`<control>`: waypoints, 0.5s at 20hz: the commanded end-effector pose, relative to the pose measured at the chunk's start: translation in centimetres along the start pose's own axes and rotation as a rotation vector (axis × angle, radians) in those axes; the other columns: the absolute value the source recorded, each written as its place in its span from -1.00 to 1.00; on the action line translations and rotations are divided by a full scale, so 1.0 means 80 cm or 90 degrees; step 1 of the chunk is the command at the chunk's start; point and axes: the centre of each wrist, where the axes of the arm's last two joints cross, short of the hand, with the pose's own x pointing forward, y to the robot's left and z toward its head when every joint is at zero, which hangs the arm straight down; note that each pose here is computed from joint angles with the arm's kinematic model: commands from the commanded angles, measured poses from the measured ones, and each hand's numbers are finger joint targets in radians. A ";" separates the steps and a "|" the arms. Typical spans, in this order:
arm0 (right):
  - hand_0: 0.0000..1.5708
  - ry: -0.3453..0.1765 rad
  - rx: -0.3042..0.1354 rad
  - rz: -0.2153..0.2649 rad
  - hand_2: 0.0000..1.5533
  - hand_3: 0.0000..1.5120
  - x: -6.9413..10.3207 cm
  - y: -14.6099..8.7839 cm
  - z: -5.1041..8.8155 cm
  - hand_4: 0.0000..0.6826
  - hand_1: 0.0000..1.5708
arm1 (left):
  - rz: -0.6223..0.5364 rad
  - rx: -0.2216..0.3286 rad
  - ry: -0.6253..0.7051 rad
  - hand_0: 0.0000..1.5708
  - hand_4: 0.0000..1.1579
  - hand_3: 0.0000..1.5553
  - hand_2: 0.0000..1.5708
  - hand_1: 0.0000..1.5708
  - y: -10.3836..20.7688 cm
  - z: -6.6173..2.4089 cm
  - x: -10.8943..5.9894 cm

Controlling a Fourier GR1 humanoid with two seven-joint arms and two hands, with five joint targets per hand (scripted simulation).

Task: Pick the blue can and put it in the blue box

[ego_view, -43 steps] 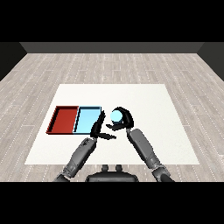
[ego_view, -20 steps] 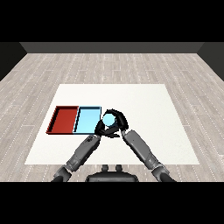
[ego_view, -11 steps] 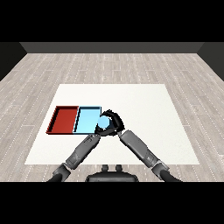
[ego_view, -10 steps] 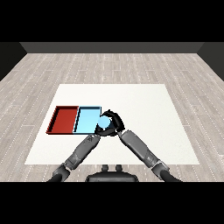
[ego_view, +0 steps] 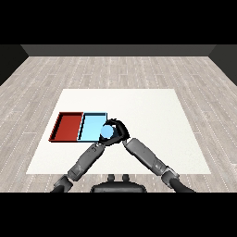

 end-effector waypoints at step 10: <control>0.79 0.026 -0.014 -0.053 0.87 0.85 0.008 0.003 -0.001 0.62 0.79 | 0.101 0.003 0.048 0.89 0.04 0.76 0.85 0.89 -0.015 -0.017 0.000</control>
